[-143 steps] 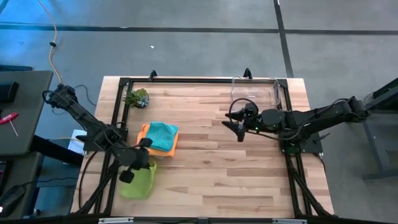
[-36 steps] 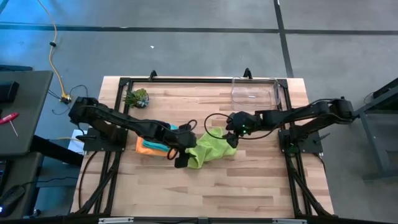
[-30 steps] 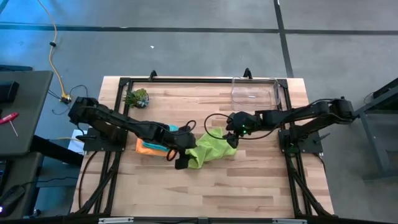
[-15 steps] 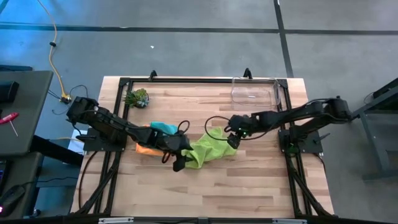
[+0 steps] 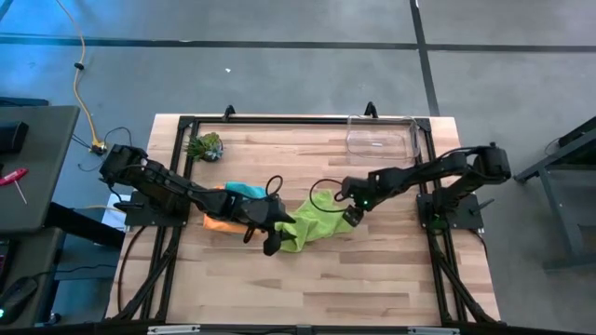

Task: Fold microfiber towels

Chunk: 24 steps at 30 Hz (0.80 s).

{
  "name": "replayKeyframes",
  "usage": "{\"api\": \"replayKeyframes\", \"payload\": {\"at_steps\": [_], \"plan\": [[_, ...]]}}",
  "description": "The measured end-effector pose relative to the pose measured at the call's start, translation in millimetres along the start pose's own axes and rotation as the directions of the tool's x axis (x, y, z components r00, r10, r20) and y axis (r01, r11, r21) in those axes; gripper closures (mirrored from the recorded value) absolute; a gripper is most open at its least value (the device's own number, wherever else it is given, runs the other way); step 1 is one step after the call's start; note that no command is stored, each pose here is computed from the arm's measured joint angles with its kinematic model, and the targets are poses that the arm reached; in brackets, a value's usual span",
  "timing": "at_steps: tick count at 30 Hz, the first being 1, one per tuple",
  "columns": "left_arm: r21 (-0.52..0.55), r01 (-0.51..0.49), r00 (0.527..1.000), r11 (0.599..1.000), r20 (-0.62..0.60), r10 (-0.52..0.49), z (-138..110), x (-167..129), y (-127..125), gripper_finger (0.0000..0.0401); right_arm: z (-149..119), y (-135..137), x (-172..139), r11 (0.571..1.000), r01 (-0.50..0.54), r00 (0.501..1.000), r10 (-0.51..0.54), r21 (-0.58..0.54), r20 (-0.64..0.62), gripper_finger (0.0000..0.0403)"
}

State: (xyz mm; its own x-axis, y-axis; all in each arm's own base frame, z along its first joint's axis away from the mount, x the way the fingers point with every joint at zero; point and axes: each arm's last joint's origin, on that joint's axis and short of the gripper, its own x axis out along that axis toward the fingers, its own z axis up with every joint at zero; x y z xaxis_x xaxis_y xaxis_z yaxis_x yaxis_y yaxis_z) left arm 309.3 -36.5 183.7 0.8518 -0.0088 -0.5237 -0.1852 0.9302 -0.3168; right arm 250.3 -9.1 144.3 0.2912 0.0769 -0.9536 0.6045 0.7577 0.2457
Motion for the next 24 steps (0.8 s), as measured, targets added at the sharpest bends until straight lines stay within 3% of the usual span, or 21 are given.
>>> {"api": "replayKeyframes", "payload": {"at_steps": [14,21,24], "plan": [[0.000,-0.019,1.000,1.000,0.002,0.019,-0.3,0.0,0.7,0.0155,-11.8,11.2,19.2,0.992,0.118,0.993,-0.119,-0.034,-0.010,0.0281],[0.005,-0.042,0.999,0.999,0.003,0.042,3.4,-1.1,8.5,0.0155,-14.5,10.6,18.5,0.988,0.151,0.988,-0.151,-0.011,-0.005,0.0388],[0.008,-0.044,0.999,0.999,0.026,0.044,12.0,-8.8,13.0,0.0155,-12.9,12.8,11.9,0.990,0.144,0.990,-0.144,-0.011,-0.006,0.0391]]}}
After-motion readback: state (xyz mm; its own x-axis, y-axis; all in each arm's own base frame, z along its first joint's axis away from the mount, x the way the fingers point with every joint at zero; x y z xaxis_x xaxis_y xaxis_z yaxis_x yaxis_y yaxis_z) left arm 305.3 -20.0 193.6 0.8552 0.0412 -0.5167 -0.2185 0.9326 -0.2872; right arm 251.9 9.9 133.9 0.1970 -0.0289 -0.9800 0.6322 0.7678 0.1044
